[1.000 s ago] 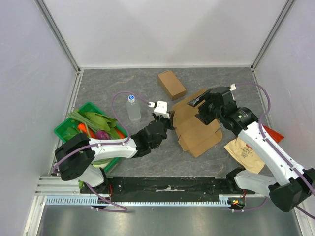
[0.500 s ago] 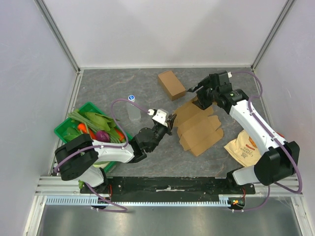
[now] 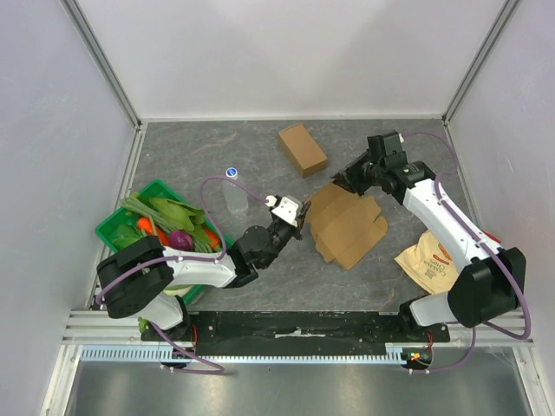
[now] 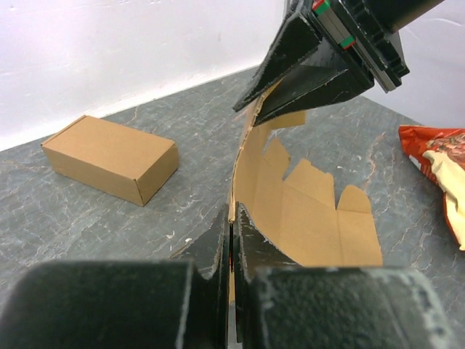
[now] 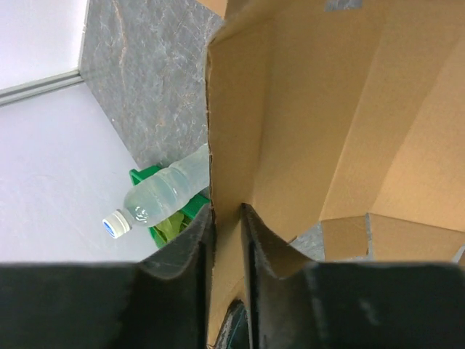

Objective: Fold the paper box

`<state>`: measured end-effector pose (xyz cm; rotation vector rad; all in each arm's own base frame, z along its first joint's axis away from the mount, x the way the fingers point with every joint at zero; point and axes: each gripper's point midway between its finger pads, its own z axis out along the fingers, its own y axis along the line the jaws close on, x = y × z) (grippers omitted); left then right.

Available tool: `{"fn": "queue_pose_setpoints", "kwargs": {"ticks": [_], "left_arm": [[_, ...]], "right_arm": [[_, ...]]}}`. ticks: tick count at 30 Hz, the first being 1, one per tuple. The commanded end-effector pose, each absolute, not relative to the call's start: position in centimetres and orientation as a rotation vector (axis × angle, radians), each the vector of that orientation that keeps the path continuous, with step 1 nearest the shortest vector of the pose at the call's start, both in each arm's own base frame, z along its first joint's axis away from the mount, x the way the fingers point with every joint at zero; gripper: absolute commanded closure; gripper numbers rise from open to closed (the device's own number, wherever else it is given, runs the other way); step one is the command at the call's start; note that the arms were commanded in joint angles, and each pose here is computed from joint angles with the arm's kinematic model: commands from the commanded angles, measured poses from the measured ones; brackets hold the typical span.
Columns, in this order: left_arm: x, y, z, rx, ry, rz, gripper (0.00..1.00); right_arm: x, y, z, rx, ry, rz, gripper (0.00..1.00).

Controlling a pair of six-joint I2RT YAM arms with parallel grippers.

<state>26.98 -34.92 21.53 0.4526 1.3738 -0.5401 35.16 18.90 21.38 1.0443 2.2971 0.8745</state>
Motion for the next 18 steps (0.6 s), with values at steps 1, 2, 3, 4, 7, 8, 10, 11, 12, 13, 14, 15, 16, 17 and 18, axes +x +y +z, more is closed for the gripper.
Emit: {"fn": "queue_pose_setpoints", "kwargs": {"ticks": [1, 2, 3, 4, 7, 8, 10, 11, 12, 13, 14, 15, 16, 17, 18], "left_arm": [[27.0, -34.4, 23.3, 0.422, 1.314, -0.528, 0.98], [27.0, -34.2, 23.7, 0.405, 1.315, -0.532, 0.98], [27.1, -34.1, 23.1, 0.394, 1.351, -0.531, 0.96], [27.4, -33.5, 23.1, 0.355, 1.378, -0.515, 0.86], [27.5, -32.2, 22.2, 0.254, 1.498, -0.517, 0.51], [27.4, -31.5, 22.2, 0.21, 1.533, -0.518, 0.45], [26.4, -30.9, 22.3, 0.179, 1.62, -0.577, 0.38], [25.9, -30.6, 22.3, 0.172, 1.643, -0.592, 0.37], [25.4, -29.7, 23.0, 0.122, 1.658, -0.628, 0.37], [25.3, -29.0, 22.9, 0.104, 1.675, -0.614, 0.37], [25.0, -28.0, 21.7, 0.114, 1.72, -0.568, 0.37], [25.0, -27.2, 21.6, 0.109, 1.726, -0.549, 0.37], [24.8, -26.5, 21.8, 0.126, 1.73, -0.533, 0.37], [24.9, -26.1, 22.1, 0.15, 1.723, -0.509, 0.37], [24.8, -25.9, 22.3, 0.168, 1.716, -0.496, 0.37]], "right_arm": [[34.4, 19.1, 21.9, 1.089, 2.266, 0.951, 0.79], [34.4, 19.0, 21.8, 1.134, 2.248, 0.964, 0.88], [34.1, 18.9, 21.5, 1.148, 2.23, 0.98, 0.91], [34.0, 18.9, 21.4, 1.167, 2.216, 0.991, 0.97], [33.9, 18.2, 20.5, 1.25, 2.159, 0.998, 1.0], [33.9, 18.2, 20.1, 1.271, 2.145, 1.009, 1.0], [33.8, 18.3, 19.1, 1.342, 2.112, 1.066, 1.0], [33.9, 18.4, 18.8, 1.351, 2.103, 1.08, 1.0], [34.0, 18.4, 18.2, 1.373, 2.099, 1.075, 1.0], [34.0, 18.3, 17.8, 1.382, 2.104, 1.068, 1.0], [34.1, 18.4, 17.6, 1.38, 2.104, 1.07, 1.0], [34.1, 18.2, 17.4, 1.387, 2.109, 1.061, 1.0], [34.2, 18.1, 17.3, 1.389, 2.103, 1.053, 1.0], [34.2, 17.8, 17.4, 1.383, 2.094, 1.049, 1.0], [34.2, 17.7, 17.5, 1.378, 2.092, 1.042, 1.0]]}}
